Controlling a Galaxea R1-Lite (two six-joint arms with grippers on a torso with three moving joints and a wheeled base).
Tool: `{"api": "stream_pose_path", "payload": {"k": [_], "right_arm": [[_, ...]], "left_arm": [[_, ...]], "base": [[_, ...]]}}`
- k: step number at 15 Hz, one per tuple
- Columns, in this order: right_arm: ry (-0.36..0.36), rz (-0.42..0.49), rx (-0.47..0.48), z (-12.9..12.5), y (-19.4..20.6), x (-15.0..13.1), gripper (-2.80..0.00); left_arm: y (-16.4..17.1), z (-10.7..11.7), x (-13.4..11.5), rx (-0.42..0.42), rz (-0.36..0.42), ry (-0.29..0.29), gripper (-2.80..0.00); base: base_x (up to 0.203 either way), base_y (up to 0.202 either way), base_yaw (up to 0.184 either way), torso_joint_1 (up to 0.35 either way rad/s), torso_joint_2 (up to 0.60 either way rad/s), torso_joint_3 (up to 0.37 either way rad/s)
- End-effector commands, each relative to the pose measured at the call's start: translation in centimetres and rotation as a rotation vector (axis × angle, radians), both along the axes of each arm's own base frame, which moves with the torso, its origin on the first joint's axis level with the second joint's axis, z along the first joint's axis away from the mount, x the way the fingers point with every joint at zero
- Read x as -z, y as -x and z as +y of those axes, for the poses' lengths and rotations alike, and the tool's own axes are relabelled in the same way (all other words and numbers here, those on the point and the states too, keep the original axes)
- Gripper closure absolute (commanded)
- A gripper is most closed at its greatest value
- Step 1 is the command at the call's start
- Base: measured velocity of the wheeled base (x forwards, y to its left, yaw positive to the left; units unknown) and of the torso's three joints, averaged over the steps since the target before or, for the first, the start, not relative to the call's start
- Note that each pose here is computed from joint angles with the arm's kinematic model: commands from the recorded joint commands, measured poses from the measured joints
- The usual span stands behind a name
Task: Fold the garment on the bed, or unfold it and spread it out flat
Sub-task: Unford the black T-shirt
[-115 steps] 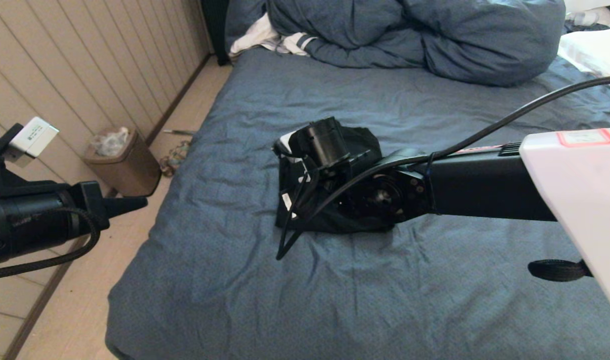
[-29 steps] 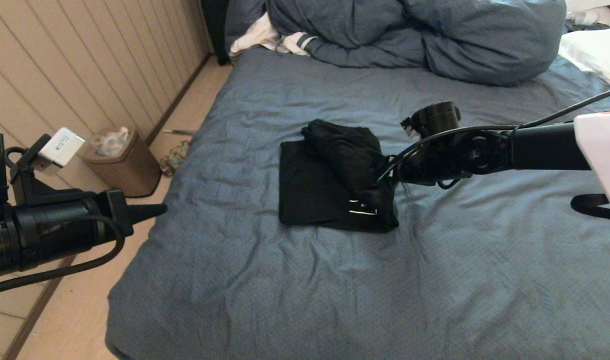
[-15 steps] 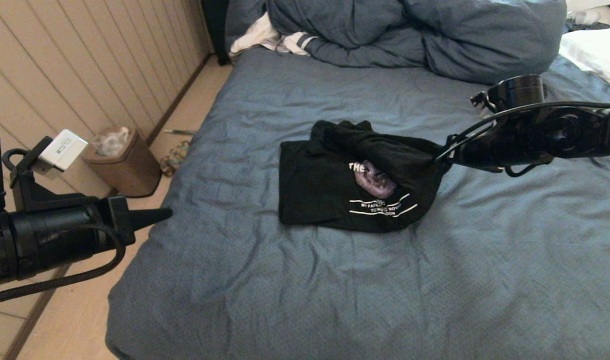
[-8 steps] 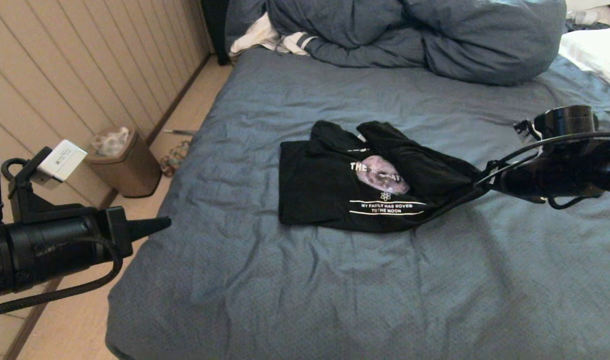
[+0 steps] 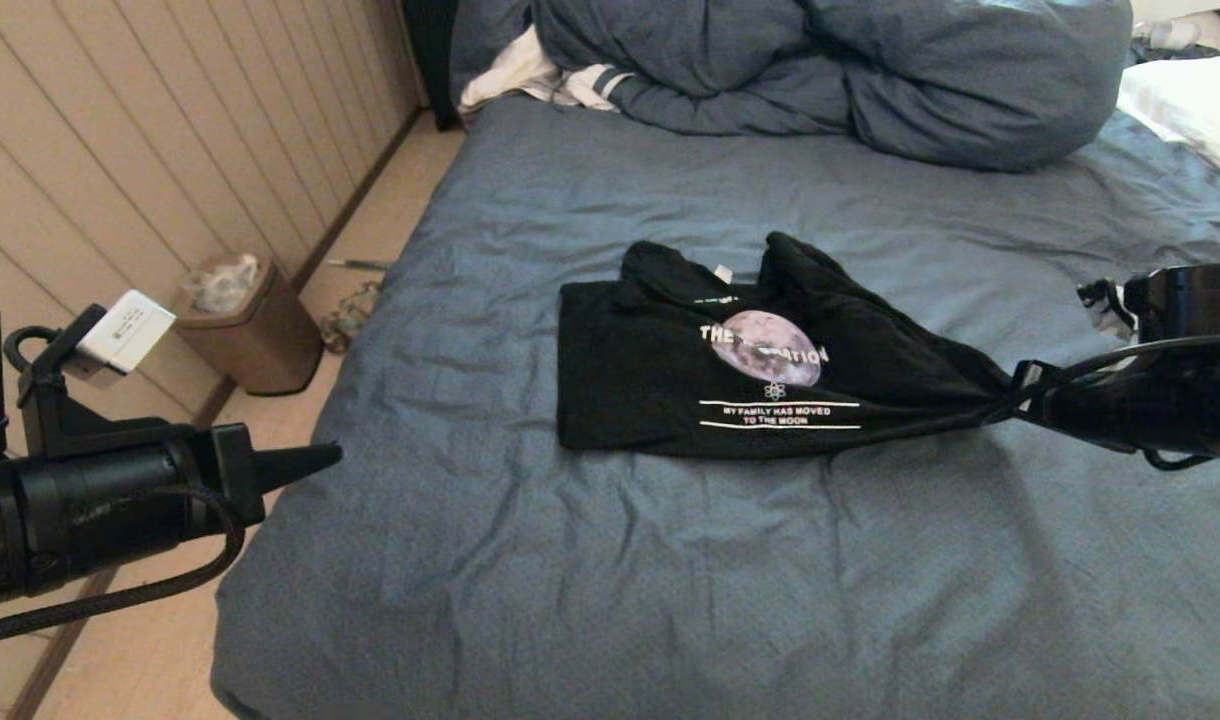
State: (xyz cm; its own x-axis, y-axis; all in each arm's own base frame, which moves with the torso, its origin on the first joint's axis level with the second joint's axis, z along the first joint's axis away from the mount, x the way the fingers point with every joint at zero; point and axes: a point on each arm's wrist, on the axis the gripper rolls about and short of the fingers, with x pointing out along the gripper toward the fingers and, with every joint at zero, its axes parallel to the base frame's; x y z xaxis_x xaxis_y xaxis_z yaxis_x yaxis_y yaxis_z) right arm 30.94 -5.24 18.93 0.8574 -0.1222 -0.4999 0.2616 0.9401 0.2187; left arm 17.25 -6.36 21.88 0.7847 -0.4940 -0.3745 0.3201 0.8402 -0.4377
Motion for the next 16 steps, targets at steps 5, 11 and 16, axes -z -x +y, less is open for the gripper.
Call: {"api": "stream_pose_path", "payload": {"k": [5, 11, 16], "right_arm": [[0.028, -0.014, 0.007, -0.3, 2.5, -0.6, 0.00], [0.019, 0.033, 0.006, 0.2, 4.8, 1.8, 0.00], [0.042, -0.036, -0.004, 0.3, 5.2, 1.8, -2.80]], "left_arm": [[0.2, -0.1, 0.1, 0.008, 0.002, 0.003, 0.00], [0.3, 0.0, 0.1, 0.008, 0.001, 0.001, 0.00], [0.4, 0.0, 0.4, 0.010, 0.007, -0.004, 0.00]], "base": [[0.000, 0.000, 0.000, 0.000, 0.00, 0.000], [0.000, 0.000, 0.000, 0.000, 0.00, 0.000], [0.000, 0.000, 0.000, 0.000, 0.00, 0.000]]}}
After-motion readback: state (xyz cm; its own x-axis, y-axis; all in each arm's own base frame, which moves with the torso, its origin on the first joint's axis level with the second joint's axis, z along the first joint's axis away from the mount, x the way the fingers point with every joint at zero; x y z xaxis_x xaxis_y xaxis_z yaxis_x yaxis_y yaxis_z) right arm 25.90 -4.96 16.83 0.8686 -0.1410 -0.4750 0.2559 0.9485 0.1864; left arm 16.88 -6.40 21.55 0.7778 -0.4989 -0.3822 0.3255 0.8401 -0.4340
